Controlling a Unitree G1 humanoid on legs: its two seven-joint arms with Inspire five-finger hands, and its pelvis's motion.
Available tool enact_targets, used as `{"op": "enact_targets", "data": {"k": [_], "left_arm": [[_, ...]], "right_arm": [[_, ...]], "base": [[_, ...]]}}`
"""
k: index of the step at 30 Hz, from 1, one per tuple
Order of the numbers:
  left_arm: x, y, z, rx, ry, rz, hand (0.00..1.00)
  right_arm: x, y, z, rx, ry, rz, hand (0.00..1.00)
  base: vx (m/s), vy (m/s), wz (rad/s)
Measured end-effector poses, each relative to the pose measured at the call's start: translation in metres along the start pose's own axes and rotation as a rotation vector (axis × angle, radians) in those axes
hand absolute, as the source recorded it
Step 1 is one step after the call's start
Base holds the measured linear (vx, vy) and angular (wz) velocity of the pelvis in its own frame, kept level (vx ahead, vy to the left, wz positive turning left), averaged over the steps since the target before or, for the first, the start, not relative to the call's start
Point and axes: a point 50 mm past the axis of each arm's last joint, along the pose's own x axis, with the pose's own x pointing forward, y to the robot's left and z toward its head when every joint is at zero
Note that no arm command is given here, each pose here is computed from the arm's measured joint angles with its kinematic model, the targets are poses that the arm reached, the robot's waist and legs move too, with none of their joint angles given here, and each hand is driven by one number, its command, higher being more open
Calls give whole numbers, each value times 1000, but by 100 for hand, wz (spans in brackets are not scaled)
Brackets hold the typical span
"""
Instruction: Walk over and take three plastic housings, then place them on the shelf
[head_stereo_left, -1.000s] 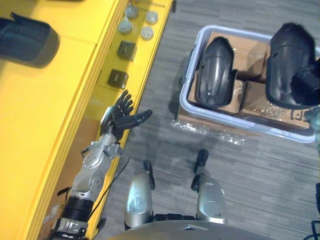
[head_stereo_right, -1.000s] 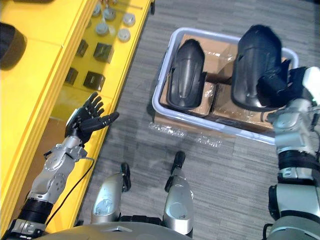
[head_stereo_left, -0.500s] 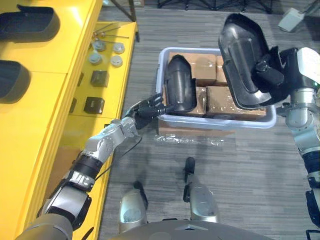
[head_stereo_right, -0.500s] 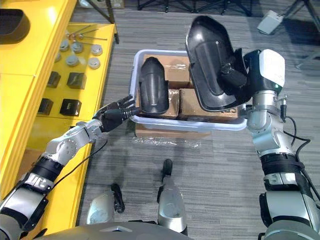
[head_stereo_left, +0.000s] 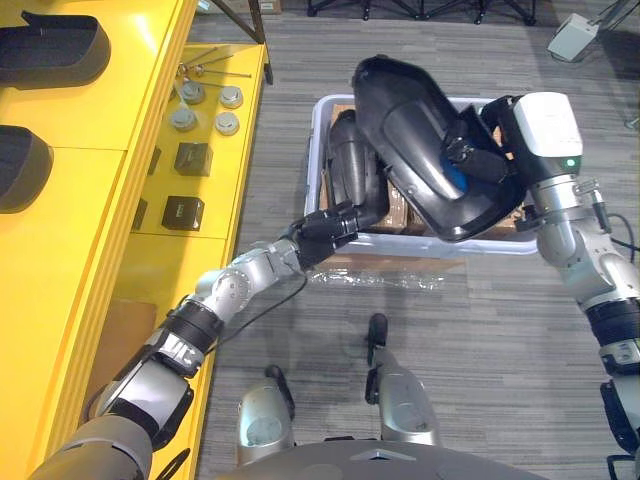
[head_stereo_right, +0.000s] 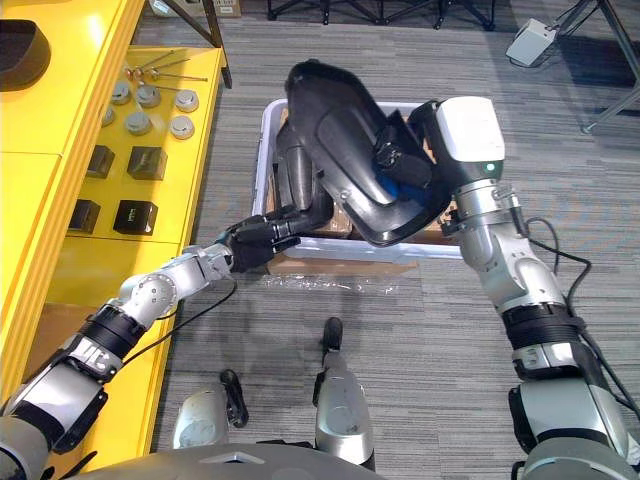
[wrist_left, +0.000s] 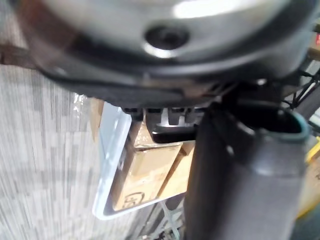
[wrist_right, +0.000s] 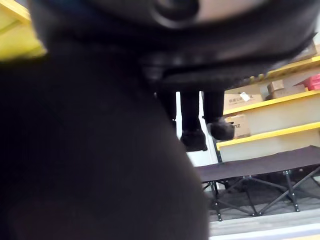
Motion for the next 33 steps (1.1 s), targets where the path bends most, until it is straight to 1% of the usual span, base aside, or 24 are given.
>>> {"op": "enact_targets", "data": {"k": [4,11,13,15,17,26,27,30,33], "left_arm": [[5,-10,-1,-57,-46,-49,100],[8,-17,-4,-90,-75,-87,100],[11,-25,-5,-109,-86,-114,100],[16,-39,-5,-152,-100,-168,100],[19,-45,-4,-175,-108,-184,100],[20,-45,-11,-166,-84,-168,100],[21,-45,-11,-165,-84,-167,0],[21,-45,-14,-155,-76,-146,0],[23,-43,-20,-82,-65,-83,0]], "right_arm": [[-1,10,8,28,-14,23,0],[4,14,11,23,-5,42,0],[4,19,17,31,-27,69,0],[3,32,28,70,-48,102,0],[2,38,35,99,-57,119,0],[1,42,37,99,-60,135,0],[2,42,37,100,-61,135,0],[1,42,38,98,-61,139,0],[1,43,38,95,-60,143,0]], "base": [[0,0,0],[-17,3,4],[-5,0,4],[0,0,0],[0,0,0],[0,0,0],[0,0,0],[0,0,0],[0,0,0]]}}
